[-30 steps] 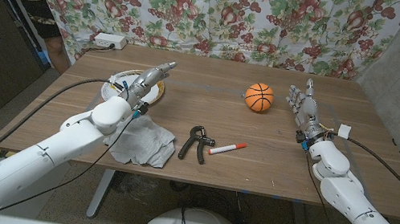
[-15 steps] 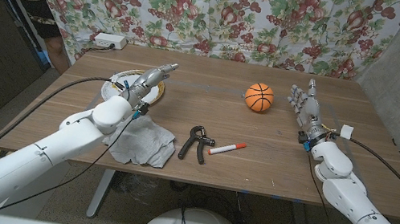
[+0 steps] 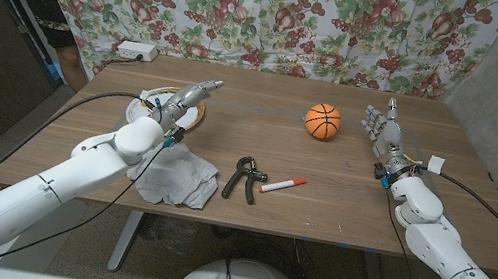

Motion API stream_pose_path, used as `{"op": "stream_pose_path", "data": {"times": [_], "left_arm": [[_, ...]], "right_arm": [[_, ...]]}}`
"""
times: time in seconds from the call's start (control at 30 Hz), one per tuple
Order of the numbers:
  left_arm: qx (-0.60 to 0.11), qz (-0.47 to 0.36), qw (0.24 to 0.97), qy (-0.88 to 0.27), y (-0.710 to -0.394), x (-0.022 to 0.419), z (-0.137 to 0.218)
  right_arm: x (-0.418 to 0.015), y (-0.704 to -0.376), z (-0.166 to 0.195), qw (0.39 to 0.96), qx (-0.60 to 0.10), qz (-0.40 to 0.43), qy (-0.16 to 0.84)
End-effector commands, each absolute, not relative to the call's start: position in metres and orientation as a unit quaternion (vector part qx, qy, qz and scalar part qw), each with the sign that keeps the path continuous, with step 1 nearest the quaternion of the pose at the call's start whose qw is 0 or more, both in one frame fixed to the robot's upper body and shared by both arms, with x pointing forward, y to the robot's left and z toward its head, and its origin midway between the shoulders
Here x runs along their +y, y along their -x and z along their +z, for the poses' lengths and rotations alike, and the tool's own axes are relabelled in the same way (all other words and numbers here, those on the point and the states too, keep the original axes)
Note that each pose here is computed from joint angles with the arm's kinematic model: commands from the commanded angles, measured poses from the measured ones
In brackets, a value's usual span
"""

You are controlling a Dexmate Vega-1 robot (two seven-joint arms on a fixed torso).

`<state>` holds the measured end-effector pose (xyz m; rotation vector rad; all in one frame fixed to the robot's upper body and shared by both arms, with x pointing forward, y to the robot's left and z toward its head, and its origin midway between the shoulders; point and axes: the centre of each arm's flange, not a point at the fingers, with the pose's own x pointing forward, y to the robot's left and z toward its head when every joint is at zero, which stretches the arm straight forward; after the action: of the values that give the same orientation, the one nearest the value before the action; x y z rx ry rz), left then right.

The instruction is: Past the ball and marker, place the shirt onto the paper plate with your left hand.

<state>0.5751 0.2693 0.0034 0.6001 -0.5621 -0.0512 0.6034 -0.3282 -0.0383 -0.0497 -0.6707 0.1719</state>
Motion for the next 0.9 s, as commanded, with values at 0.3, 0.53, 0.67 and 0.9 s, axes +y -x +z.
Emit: {"op": "stream_pose_path", "data": {"times": [0.3, 0.53, 0.67, 0.9], "left_arm": [[-0.238, 0.004, 0.901, -0.363, -0.556, 0.265, 0.003], [-0.228, 0.007, 0.893, -0.387, -0.55, 0.267, 0.003], [-0.219, 0.009, 0.889, -0.402, -0.547, 0.266, 0.004], [-0.217, 0.017, 0.884, -0.414, -0.545, 0.265, 0.004]], "right_arm": [[-0.326, -0.599, -0.039, 0.94, -0.331, 0.085, 0.024], [-0.325, -0.599, -0.038, 0.938, -0.335, 0.085, 0.02], [-0.325, -0.599, -0.038, 0.938, -0.334, 0.084, 0.02], [-0.325, -0.599, -0.037, 0.939, -0.334, 0.083, 0.02]]}}
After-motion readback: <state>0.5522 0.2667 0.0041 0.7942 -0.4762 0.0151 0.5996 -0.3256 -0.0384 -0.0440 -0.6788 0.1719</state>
